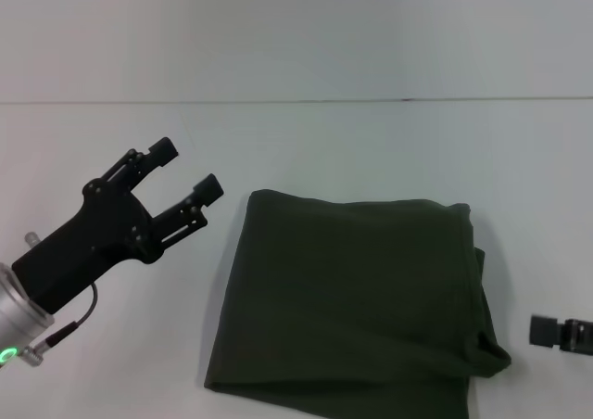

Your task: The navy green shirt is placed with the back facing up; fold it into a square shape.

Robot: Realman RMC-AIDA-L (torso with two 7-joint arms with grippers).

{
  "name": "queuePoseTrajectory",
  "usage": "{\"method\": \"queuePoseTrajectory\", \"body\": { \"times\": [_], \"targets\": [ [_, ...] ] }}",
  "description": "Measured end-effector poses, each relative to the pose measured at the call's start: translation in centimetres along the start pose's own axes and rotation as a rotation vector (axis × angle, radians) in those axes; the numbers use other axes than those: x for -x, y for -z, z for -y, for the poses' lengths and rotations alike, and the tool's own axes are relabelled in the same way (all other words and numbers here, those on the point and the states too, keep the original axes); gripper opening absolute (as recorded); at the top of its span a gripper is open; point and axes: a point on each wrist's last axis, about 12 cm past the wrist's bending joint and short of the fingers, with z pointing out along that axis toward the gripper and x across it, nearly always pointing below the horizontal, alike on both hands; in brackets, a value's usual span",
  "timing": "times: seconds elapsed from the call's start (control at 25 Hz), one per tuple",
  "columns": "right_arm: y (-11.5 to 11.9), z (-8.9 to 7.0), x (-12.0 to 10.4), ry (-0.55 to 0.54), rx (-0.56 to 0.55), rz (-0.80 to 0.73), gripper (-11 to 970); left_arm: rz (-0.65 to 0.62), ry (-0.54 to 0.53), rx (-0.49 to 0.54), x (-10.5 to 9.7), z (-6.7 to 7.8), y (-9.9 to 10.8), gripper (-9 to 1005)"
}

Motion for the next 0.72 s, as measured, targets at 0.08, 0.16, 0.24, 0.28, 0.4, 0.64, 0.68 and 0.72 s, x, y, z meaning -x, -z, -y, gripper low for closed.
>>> {"method": "queuePoseTrajectory", "body": {
  "times": [0.08, 0.16, 0.24, 0.28, 0.4, 0.64, 0.68, 0.72],
  "targets": [
    [-0.3, 0.1, 0.0, 0.005, -0.006, -0.023, 672, 0.01, 0.006, 0.009, 0.0, 0.0, 0.0, 877],
    [-1.1, 0.1, 0.5, 0.014, -0.016, -0.061, 760, 0.02, 0.012, 0.017, -0.1, 0.0, 0.0, 877],
    [-1.4, 0.0, 0.7, 0.018, -0.018, -0.071, 787, 0.022, 0.012, 0.021, -0.1, 0.0, 0.1, 877],
    [-1.6, 0.0, 0.9, 0.024, -0.022, -0.078, 801, 0.022, 0.012, 0.022, -0.1, 0.0, 0.1, 877],
    [-2.2, 0.0, 1.5, 0.032, -0.029, -0.085, 841, 0.024, 0.011, 0.025, 0.0, 0.0, 0.1, 877],
    [-4.0, 0.3, 2.3, 0.007, -0.074, -0.145, 832, 0.028, 0.01, 0.028, 0.1, -0.1, 0.2, 876],
    [-4.3, 0.3, 2.3, 0.005, -0.078, -0.156, 831, 0.028, 0.01, 0.029, 0.1, -0.1, 0.2, 876],
    [-4.5, 0.3, 2.4, 0.004, -0.082, -0.164, 831, 0.028, 0.01, 0.029, 0.1, -0.1, 0.2, 876]
  ]
}}
